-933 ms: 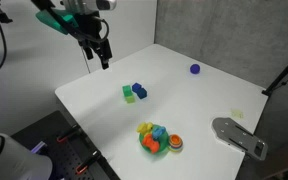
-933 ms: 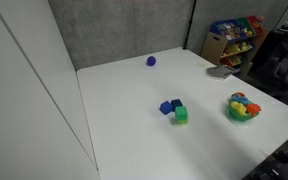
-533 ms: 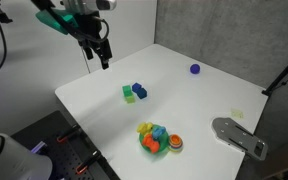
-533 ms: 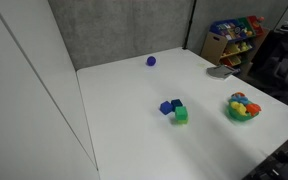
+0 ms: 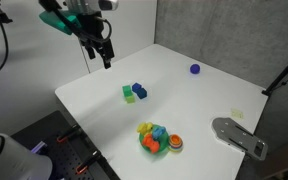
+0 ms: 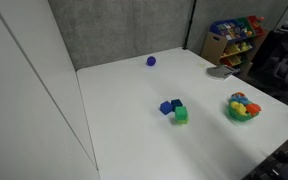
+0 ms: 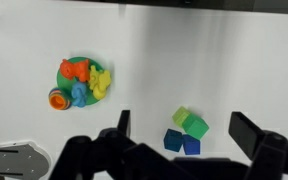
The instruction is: Pick up the light blue toy from the green bowl and put it on the table
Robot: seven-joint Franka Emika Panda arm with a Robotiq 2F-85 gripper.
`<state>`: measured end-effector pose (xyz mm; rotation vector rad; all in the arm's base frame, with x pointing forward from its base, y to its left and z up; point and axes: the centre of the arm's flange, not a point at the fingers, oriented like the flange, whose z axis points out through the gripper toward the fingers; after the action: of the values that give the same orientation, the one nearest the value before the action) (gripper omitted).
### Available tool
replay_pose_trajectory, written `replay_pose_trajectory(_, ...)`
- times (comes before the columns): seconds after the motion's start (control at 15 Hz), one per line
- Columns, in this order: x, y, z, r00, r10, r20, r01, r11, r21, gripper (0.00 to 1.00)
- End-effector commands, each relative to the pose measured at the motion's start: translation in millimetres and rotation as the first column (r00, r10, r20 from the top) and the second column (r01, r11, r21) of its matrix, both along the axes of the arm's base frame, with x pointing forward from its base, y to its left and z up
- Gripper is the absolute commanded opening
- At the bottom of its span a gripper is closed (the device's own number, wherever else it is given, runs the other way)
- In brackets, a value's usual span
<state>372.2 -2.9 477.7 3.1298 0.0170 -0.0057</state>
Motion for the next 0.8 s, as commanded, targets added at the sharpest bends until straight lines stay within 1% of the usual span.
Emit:
replay_pose_trajectory(0.0, 27.1, -3.3, 4.2, 1.000, -0.023, 0.019, 0.023, 1.000, 0.000, 1.00)
replay_pose_trajectory(0.2, 41.9, -15.8, -0.1, 0.998, -0.050, 0.034, 0.050, 0.999, 0.000, 1.00)
replay_pose_trajectory(0.4, 55.6, -39.9, -12.9, 0.996, -0.086, 0.024, 0.086, 0.996, -0.002, 1.00)
replay_pose_trajectory(0.73, 75.4, -93.3, -59.1, 0.988, -0.156, -0.018, 0.156, 0.988, -0.009, 1.00)
